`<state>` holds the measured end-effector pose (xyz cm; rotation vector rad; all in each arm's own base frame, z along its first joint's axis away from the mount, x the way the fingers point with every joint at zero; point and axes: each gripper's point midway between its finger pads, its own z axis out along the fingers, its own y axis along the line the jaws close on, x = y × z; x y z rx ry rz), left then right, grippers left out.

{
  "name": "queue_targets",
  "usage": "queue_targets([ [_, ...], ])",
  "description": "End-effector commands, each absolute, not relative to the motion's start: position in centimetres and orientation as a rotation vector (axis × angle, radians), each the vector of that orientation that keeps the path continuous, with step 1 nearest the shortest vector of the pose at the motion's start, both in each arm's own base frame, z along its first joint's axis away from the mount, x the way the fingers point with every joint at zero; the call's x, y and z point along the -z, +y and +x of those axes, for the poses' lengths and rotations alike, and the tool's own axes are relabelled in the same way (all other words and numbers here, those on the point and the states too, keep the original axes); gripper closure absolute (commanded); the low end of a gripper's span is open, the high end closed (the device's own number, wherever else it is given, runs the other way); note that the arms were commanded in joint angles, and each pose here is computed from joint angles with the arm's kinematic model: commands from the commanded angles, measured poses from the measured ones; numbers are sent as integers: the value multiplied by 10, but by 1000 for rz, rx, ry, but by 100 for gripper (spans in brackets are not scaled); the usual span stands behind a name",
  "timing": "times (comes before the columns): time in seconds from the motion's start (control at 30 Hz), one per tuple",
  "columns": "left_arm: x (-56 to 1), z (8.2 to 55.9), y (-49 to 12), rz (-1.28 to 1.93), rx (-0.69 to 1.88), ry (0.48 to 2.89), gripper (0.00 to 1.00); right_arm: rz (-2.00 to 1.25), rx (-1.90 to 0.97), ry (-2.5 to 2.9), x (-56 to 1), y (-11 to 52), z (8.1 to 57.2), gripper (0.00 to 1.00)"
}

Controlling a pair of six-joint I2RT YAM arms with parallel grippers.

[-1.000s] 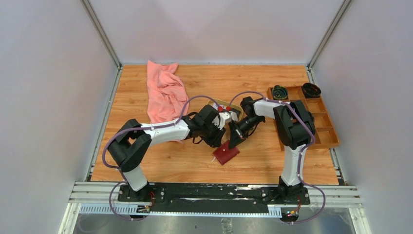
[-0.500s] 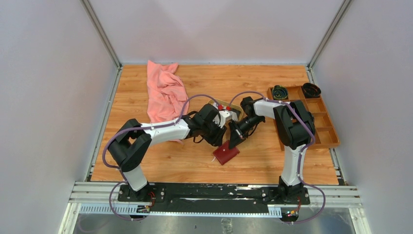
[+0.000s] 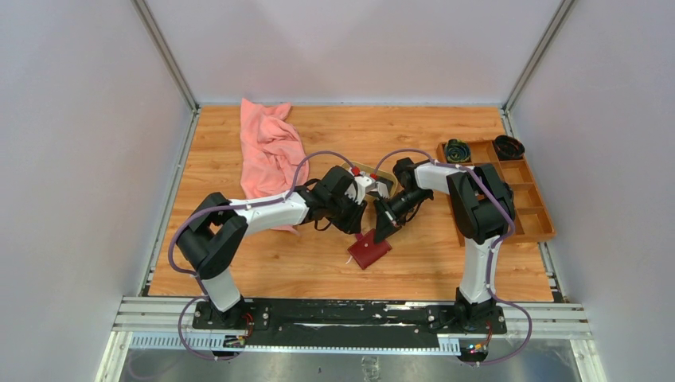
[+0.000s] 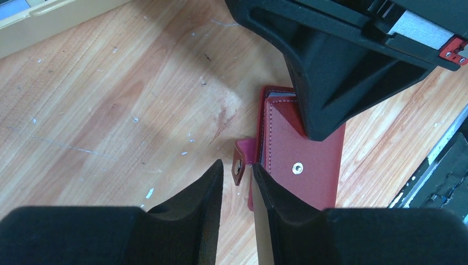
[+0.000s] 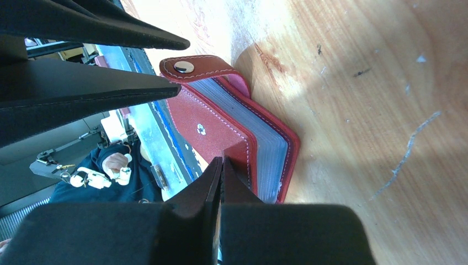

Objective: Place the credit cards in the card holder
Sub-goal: Close the card holder at the center of the board.

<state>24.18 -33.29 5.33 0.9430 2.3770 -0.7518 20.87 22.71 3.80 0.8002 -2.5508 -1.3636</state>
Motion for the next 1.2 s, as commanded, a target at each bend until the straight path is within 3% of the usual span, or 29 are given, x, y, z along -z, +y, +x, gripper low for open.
queue_targets([
  [0.0, -56, 246, -340, 934, 782, 2367, 71, 919, 1184, -2591, -1, 215, 207, 100],
  [0.13, -56, 246, -341, 931, 787, 2367, 75, 919, 1184, -2591, -1, 215, 207, 100],
  [0.43, -58, 249, -341, 892, 821, 2367, 71, 920, 1184, -2591, -1, 215, 207, 100],
  [1.03, -52, 247, -336, 901, 817, 2396, 74, 919, 1180, -2592, -1, 215, 207, 100],
  [1.17, -53, 247, -336, 909, 814, 2397, 81, 918, 1181, -2591, -1, 215, 207, 100],
])
